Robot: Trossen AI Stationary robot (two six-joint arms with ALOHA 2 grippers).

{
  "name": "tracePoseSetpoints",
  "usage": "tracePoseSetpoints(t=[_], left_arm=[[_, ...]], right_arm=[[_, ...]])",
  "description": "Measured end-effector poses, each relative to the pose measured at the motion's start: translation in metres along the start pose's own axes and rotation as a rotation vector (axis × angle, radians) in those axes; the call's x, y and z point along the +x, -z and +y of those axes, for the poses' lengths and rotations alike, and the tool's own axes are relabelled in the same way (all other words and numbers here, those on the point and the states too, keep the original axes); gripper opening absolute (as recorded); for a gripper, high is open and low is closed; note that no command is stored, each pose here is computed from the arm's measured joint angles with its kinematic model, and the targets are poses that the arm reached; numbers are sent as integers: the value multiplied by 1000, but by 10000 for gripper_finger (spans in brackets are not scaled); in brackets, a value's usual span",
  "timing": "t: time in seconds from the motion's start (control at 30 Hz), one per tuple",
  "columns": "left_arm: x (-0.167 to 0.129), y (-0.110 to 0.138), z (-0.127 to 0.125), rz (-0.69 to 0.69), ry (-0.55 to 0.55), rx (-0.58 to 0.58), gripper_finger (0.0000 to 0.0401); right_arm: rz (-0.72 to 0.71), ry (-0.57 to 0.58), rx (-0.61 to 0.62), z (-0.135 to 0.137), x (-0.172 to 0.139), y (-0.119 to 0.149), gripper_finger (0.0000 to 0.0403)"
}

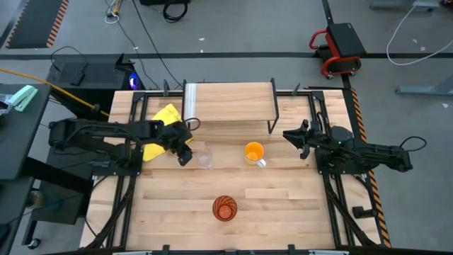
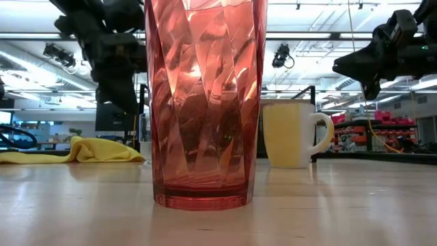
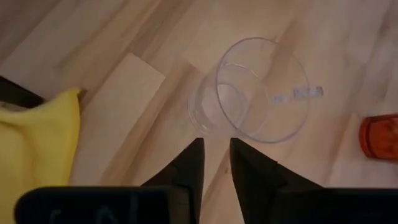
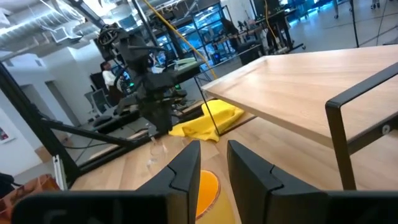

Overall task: Stack small to large cups/mugs on shelf
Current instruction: Put the transparent mug on the shelf

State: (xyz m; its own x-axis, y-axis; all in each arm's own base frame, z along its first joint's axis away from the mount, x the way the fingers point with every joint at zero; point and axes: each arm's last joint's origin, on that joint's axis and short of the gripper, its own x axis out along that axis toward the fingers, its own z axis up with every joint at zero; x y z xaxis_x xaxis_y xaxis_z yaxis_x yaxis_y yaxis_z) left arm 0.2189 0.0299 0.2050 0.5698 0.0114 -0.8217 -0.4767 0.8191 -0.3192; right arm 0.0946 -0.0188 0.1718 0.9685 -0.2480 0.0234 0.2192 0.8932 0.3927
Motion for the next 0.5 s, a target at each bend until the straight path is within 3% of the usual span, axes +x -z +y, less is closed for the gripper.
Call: tracePoseSetpoints(t=[0.27, 0.5], left_arm=[[-7, -23, -13, -36, 19, 5, 67], [-24, -43, -30, -47, 36, -4, 98]], right_arm=[[12, 5, -5, 0, 0, 1, 87], [45, -1, -9, -1, 2, 4, 87]])
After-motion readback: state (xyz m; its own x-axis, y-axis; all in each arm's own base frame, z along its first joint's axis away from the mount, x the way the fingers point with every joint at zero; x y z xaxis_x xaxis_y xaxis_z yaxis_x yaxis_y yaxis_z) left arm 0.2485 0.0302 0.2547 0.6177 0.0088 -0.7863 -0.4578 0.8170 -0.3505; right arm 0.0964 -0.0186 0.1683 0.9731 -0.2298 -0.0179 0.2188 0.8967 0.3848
